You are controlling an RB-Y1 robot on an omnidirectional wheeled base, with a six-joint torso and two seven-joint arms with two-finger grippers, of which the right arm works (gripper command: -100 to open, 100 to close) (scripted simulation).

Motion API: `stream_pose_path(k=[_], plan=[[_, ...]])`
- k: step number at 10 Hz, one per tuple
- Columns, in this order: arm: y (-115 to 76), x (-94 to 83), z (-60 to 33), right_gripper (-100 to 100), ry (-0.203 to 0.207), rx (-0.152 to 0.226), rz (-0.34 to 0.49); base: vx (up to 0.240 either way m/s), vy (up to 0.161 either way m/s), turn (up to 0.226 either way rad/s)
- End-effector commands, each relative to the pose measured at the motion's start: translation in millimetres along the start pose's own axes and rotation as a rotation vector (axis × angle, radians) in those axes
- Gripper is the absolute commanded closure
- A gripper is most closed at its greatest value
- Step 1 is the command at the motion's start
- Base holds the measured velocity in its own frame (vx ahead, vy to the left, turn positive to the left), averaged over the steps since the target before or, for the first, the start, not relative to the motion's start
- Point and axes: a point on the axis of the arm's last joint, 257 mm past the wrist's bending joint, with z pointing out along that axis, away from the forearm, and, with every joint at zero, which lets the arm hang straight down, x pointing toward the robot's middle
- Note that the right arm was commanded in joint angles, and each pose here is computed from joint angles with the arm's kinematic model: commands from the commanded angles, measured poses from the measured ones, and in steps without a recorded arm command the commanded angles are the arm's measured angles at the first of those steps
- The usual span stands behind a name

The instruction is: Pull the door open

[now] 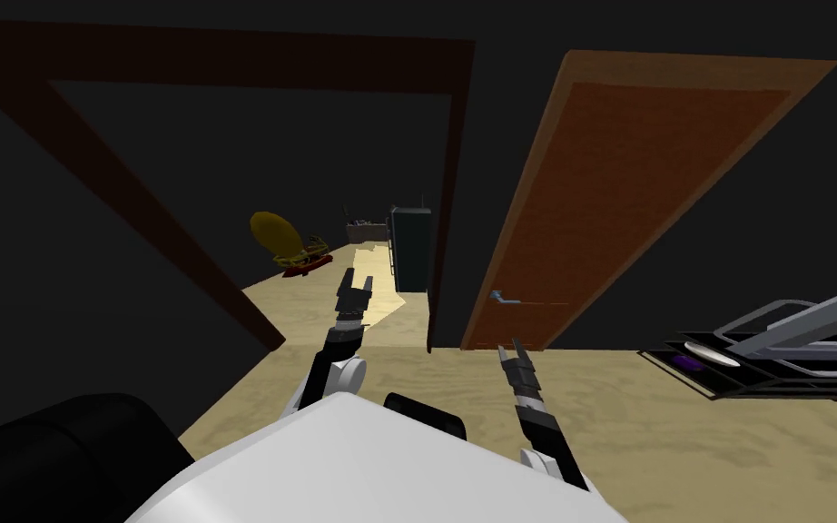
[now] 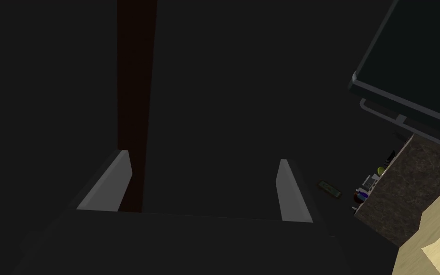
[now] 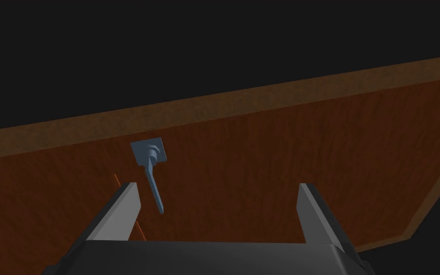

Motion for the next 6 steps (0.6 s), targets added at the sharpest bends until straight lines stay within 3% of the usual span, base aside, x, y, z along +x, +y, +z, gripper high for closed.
stream_pose_path(k=[1, 6], plan=[[-7.6, -5.9, -3.5, -100, -0.001, 0.014, -0.002, 0.064, -0.095, 0.094], [-30.7, -25.2, -16.7, -100, -0.007, 0.060, -0.012, 0.068, -0.090, 0.102]])
